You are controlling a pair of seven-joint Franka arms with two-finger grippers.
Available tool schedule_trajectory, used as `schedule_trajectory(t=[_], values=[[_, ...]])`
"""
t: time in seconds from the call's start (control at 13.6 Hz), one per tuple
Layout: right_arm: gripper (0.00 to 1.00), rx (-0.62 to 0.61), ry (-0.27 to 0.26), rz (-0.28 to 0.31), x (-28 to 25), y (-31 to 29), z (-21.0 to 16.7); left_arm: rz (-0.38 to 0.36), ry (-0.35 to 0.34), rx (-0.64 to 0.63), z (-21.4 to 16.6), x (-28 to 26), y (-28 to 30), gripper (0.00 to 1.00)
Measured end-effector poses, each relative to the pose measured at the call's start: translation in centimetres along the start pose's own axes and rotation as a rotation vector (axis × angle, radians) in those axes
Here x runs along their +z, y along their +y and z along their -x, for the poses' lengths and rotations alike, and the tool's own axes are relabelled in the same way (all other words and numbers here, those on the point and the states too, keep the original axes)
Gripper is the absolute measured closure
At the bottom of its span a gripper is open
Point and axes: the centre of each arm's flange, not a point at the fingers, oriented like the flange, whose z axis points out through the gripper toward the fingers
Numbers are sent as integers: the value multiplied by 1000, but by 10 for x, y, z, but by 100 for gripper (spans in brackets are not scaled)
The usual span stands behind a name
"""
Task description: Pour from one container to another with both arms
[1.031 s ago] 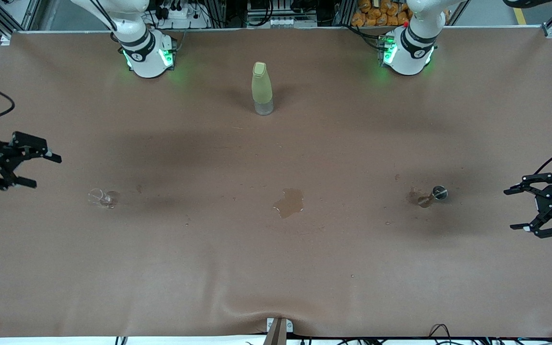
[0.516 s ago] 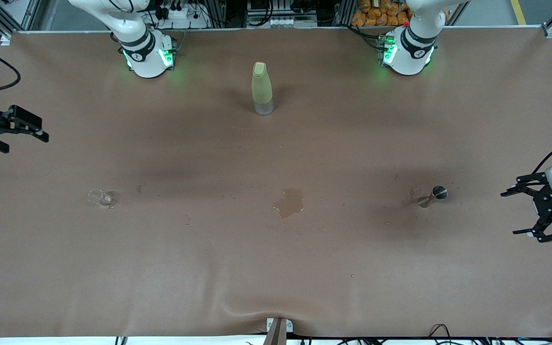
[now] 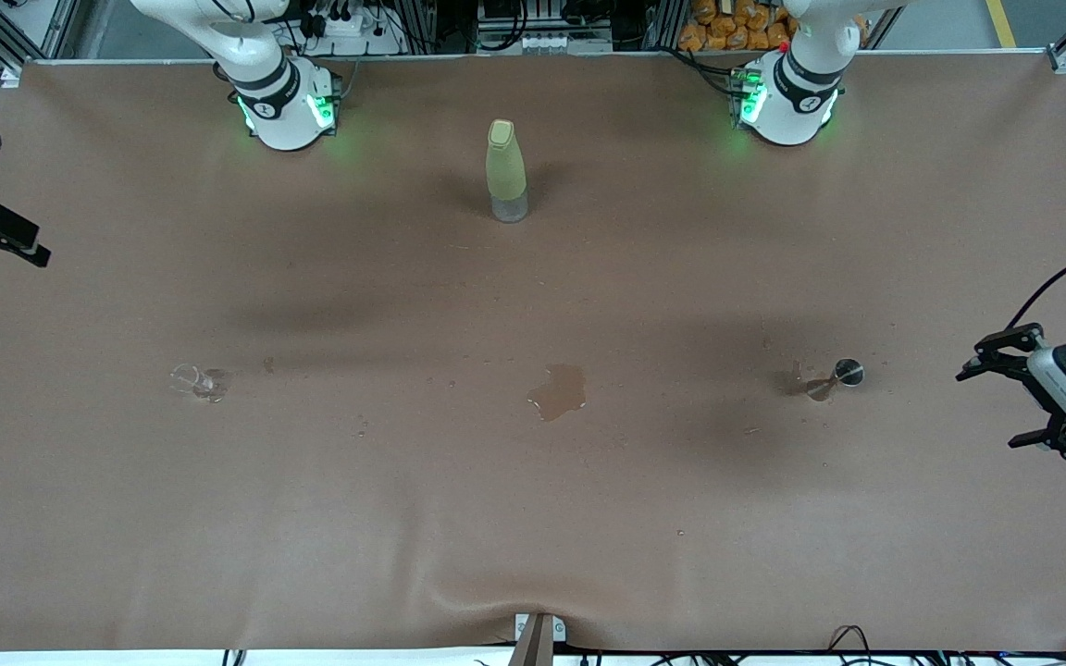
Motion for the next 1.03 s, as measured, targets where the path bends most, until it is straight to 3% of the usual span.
schedule_trajectory(t=[0.29,0.59,1.03], values=[[0,12,-32,25,1,1,4,-53,-34,-368,-23,-7,25,0],[0,-4,-13,38,-1,-10,1,-134,-91,-675,-53,7,55,0],[0,-6,-10,37,-3,-11,2,-150,-94,-782,-45,0,51,0]])
